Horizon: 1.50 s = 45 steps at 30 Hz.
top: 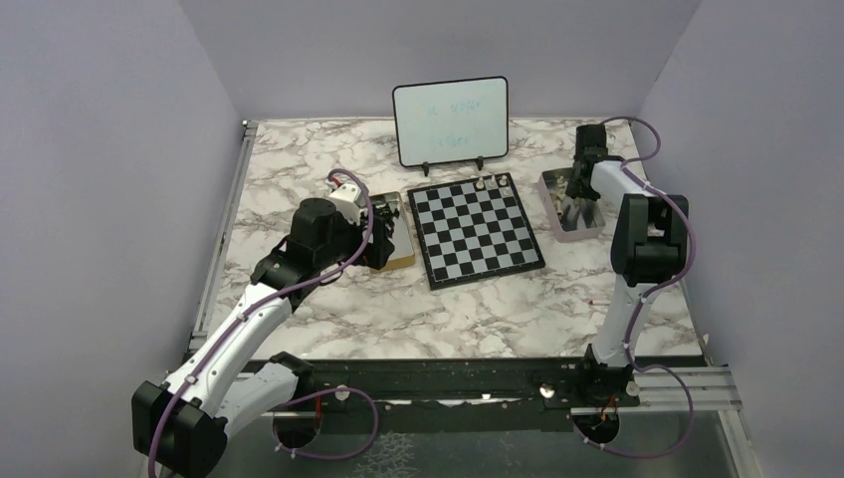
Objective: Set up the chess pieces on the board
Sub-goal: Pick up the chess piece from the storage box.
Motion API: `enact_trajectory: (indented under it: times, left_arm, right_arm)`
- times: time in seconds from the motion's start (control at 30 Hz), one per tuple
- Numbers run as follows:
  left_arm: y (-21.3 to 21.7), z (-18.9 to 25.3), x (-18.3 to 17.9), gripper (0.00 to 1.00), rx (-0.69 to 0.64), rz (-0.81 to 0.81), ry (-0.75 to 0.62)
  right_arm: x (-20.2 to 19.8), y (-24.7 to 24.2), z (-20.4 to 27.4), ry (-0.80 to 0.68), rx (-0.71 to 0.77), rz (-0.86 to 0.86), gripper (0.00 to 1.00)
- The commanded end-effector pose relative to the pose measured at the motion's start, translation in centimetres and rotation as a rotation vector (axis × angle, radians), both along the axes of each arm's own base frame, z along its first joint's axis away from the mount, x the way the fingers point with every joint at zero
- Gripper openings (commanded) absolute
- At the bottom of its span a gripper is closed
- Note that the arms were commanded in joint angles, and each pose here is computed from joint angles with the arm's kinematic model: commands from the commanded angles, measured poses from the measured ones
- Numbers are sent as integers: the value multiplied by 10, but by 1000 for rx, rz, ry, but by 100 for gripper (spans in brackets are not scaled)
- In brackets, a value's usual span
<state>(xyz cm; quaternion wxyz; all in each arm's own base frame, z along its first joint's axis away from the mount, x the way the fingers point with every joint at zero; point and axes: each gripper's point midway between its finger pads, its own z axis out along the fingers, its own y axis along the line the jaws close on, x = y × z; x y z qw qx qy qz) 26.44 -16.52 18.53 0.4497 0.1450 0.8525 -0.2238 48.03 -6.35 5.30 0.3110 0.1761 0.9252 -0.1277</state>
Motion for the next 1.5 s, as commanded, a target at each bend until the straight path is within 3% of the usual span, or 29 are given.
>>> enact_trajectory:
  times: [0.0, 0.77, 1.47]
  left_arm:
    - [1, -1, 1, 99, 13, -1, -5]
    - [-1, -2, 1, 99, 11, -8, -1]
    - [-3, 0, -1, 99, 0, -18, -2]
  right_arm:
    - [14, -3, 1, -32, -4, 18, 36]
    - [10, -2, 0, 0, -6, 43, 14]
    - [-5, 31, 49, -44, 115, 109, 13]
